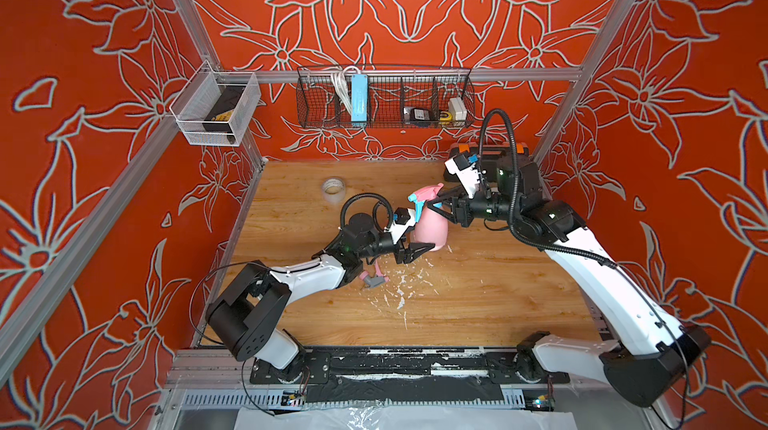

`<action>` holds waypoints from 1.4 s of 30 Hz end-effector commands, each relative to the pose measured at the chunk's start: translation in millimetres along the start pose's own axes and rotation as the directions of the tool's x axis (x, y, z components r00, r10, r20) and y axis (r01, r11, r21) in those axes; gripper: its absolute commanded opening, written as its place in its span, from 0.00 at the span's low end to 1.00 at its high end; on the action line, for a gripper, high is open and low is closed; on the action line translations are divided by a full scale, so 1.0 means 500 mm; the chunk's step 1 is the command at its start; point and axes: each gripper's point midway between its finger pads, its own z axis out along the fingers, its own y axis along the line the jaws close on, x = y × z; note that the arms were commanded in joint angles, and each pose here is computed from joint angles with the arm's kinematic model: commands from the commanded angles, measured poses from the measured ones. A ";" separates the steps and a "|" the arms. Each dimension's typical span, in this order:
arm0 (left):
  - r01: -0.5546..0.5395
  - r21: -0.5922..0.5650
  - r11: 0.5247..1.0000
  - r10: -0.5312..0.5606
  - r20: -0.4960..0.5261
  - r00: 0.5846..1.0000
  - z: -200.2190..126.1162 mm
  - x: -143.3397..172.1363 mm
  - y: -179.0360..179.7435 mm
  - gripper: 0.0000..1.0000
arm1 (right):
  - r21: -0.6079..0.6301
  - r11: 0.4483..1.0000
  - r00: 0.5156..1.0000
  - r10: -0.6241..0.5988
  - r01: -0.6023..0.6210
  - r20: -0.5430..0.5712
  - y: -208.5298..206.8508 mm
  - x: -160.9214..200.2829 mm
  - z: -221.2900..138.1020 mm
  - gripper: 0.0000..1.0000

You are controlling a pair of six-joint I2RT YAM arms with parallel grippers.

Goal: Attach spray nozzles to spray bottles
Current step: Screw the spray nozzle on the spray bottle.

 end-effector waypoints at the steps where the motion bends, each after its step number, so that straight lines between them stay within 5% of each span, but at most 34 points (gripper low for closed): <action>1: -0.050 -0.044 0.998 0.054 0.086 0.995 -0.009 -0.059 0.016 0.25 | 0.010 1.000 0.994 0.003 -0.004 0.110 -0.008 -0.031 0.002 0.22; 15: -0.039 -0.276 0.960 0.091 0.177 0.980 -0.038 -0.088 0.094 0.22 | 0.194 0.974 0.972 0.074 -0.119 0.224 -0.097 -0.055 0.034 0.18; 21: -0.033 -0.277 0.960 0.091 0.200 0.975 -0.029 -0.096 0.103 0.22 | 0.206 0.967 0.958 0.089 -0.148 0.272 -0.103 -0.081 0.052 0.18; 34: -0.043 -0.262 0.964 0.079 0.131 0.988 -0.022 -0.060 0.102 0.22 | 0.226 0.970 0.975 0.041 -0.091 0.218 -0.083 -0.097 0.039 0.33; 42: -0.028 -0.211 0.977 0.044 0.070 0.997 -0.021 -0.028 0.097 0.22 | 0.254 0.967 0.988 -0.011 -0.029 0.153 -0.073 -0.082 0.011 0.53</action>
